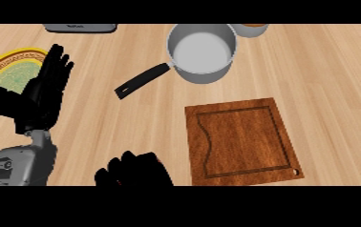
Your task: Pick the can from the cutting board and place it in the pot
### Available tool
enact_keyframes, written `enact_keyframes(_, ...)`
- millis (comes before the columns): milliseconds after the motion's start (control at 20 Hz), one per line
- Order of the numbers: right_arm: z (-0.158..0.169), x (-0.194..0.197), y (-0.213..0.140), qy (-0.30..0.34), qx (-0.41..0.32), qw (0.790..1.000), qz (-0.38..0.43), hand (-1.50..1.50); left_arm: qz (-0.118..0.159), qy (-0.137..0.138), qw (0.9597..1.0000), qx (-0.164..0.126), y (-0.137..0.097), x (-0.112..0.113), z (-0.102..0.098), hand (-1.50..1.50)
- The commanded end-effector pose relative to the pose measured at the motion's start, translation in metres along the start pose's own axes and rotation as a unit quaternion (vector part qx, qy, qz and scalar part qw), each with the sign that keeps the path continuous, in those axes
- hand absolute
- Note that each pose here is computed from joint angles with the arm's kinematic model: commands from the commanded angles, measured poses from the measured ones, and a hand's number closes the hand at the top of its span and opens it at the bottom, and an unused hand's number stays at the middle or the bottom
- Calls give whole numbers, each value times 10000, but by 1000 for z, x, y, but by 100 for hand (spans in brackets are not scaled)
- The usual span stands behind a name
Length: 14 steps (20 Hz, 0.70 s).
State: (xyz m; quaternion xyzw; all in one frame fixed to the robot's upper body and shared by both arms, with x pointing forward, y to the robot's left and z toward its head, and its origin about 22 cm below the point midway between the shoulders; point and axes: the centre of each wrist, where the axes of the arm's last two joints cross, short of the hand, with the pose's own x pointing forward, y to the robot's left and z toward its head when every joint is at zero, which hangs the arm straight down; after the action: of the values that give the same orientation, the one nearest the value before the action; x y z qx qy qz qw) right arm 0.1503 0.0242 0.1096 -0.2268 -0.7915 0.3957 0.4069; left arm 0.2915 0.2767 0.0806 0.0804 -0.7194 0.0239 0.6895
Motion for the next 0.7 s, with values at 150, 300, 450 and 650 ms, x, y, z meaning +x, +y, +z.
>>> enact_keyframes(150,-54,-2,-18,530,-583,9966,-222,150,-77,-51,10000,-4,3,8,-8,0)
enact_keyframes(300,-76,-19,-27,688,-596,9949,-439,150,-27,5,10000,87,4,-11,7,0)
enact_keyframes(450,-100,-31,-29,801,-703,9931,-480,150,-13,-5,10000,27,9,12,2,0)
enact_keyframes(650,-115,-59,-14,962,-580,9925,-487,150,1,-78,10000,43,3,6,7,0)
